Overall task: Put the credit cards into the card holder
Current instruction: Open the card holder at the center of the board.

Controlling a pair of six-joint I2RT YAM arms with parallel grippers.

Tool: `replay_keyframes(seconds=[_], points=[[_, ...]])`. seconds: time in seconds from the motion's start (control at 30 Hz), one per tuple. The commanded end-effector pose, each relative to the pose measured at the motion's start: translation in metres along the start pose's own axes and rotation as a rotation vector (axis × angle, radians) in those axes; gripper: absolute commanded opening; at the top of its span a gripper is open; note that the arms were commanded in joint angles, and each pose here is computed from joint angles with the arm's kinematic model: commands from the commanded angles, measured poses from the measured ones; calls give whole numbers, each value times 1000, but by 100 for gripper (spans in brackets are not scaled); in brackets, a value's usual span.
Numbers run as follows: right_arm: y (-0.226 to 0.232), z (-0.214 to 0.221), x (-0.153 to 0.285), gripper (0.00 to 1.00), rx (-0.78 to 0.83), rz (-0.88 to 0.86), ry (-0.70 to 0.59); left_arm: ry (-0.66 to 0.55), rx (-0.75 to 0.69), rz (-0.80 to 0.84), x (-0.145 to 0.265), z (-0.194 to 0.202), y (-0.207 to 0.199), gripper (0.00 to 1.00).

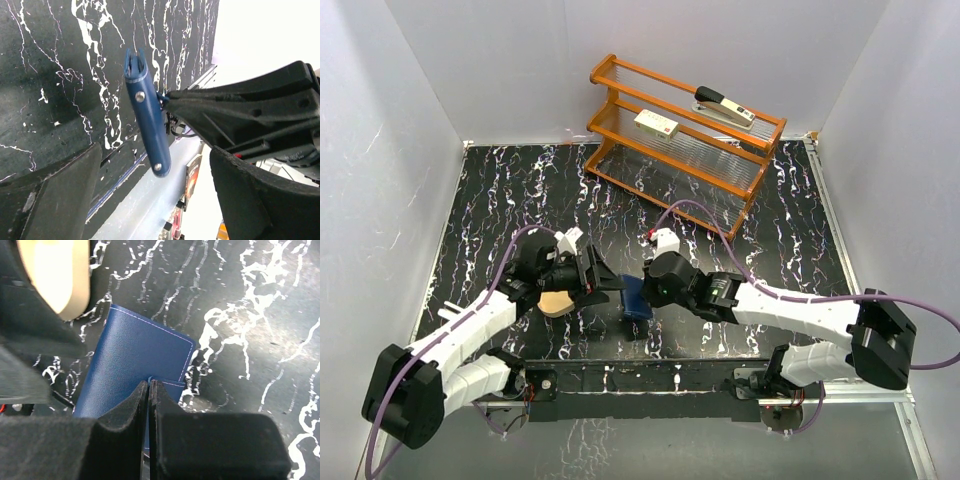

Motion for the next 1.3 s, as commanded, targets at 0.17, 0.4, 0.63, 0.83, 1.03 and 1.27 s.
replay_keyframes(seconds=[0.17, 0.4, 0.63, 0.83, 1.03, 1.27], points=[[63, -28, 8, 0, -43, -185, -95, -3, 25, -13, -5, 2, 3, 69], [60, -25, 10, 0, -51, -162, -98, -33, 24, 9, -2, 1, -2, 21], [35, -16, 11, 0, -62, -51, -98, -24, -4, -1, 3, 6, -1, 0], [10, -5, 17, 0, -70, 29, -101, -30, -24, -18, 8, 9, 2, 0], [-2, 5, 22, 0, -108, 37, -102, -22, -15, -10, 5, 12, 5, 0], [-1, 2, 36, 0, -139, -55, -151, -26, 58, -122, -7, 8, 28, 45]])
Point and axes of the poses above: each gripper's point midway between its finger pads, its own x axis back along the fingers, its own y axis along the line the jaws close on, z = x × y, the point moved 4 cm from there along x, back along the fingers, and after that the axes turned 5 degrees about -x, right-handed, at the moved point
